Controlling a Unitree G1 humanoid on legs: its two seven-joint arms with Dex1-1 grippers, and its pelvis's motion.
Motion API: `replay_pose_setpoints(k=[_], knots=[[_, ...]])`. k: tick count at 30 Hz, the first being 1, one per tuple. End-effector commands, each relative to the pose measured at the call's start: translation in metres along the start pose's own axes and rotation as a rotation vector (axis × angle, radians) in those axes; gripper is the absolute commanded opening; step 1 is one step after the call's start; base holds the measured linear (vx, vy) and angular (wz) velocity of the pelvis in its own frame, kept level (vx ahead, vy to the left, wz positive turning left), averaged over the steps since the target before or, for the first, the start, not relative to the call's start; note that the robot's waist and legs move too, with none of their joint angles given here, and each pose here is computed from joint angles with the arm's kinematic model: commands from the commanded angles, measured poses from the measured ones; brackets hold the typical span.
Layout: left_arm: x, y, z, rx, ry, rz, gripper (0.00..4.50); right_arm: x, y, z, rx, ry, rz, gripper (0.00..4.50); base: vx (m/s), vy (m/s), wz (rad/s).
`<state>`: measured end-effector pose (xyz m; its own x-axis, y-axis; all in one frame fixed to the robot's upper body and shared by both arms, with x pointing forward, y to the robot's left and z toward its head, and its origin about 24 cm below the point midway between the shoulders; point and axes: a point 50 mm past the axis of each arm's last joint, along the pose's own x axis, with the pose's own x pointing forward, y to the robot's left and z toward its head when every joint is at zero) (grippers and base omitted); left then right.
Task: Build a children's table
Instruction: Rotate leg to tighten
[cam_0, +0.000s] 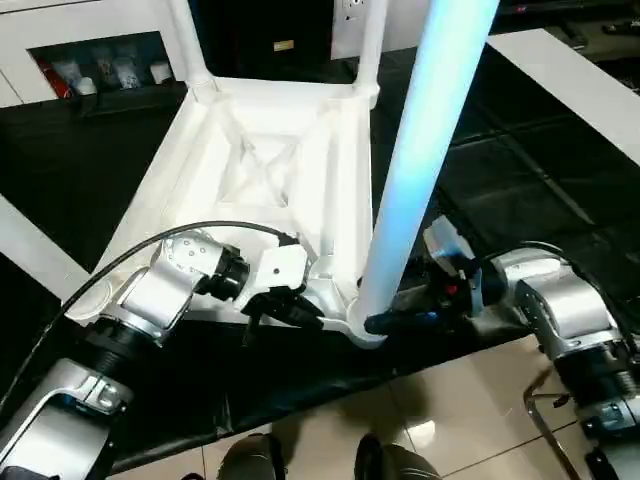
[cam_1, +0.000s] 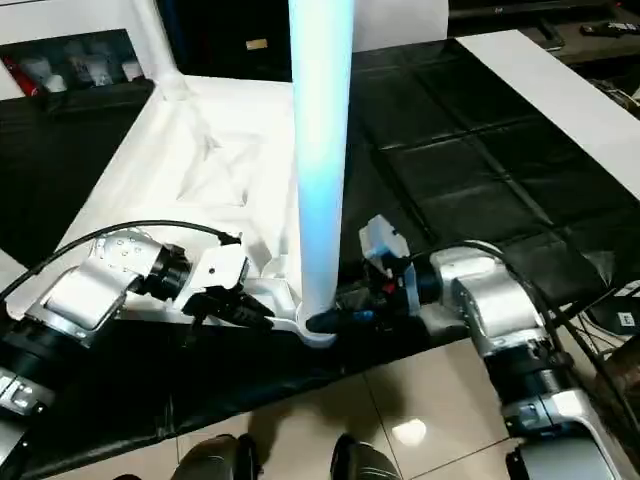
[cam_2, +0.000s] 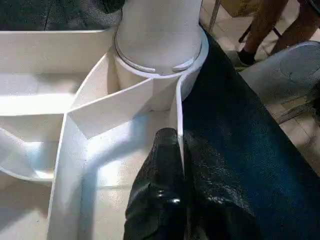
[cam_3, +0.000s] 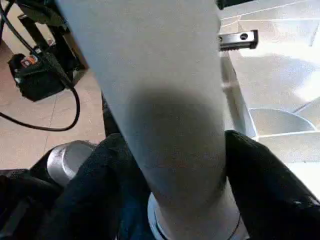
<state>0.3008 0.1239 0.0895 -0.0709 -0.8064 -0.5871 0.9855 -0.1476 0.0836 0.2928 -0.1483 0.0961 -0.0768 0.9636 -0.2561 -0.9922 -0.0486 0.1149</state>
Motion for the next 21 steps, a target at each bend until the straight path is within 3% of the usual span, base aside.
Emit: replay_pose_setpoints(k=[1, 7, 14, 18, 21], knots=[[0.003, 0.003, 0.007, 0.049, 0.009, -0.016, 0.00, 0.001, 0.000, 0.003, -0.003, 0.001, 0.023, 2.67, 0.000, 0.000, 0.00], [0.003, 0.006, 0.007, 0.036, 0.001, 0.002, 0.00, 0.001, 0.002, 0.001, 0.023, -0.009, 0.039, 2.19, 0.000, 0.000, 0.00], [0.005, 0.008, 0.011, 0.008, -0.035, 0.025, 0.00, 0.006, 0.006, 0.002, 0.098, -0.076, 0.011, 2.11, 0.000, 0.000, 0.00], [0.010, 0.017, 0.020, -0.061, -0.070, 0.135, 0.00, 0.025, 0.005, 0.003, 0.146, -0.113, -0.144, 2.11, 0.000, 0.000, 0.00], [0.019, 0.024, 0.029, -0.120, -0.115, 0.214, 0.00, 0.042, -0.005, 0.007, 0.200, -0.150, -0.335, 2.11, 0.000, 0.000, 0.00]])
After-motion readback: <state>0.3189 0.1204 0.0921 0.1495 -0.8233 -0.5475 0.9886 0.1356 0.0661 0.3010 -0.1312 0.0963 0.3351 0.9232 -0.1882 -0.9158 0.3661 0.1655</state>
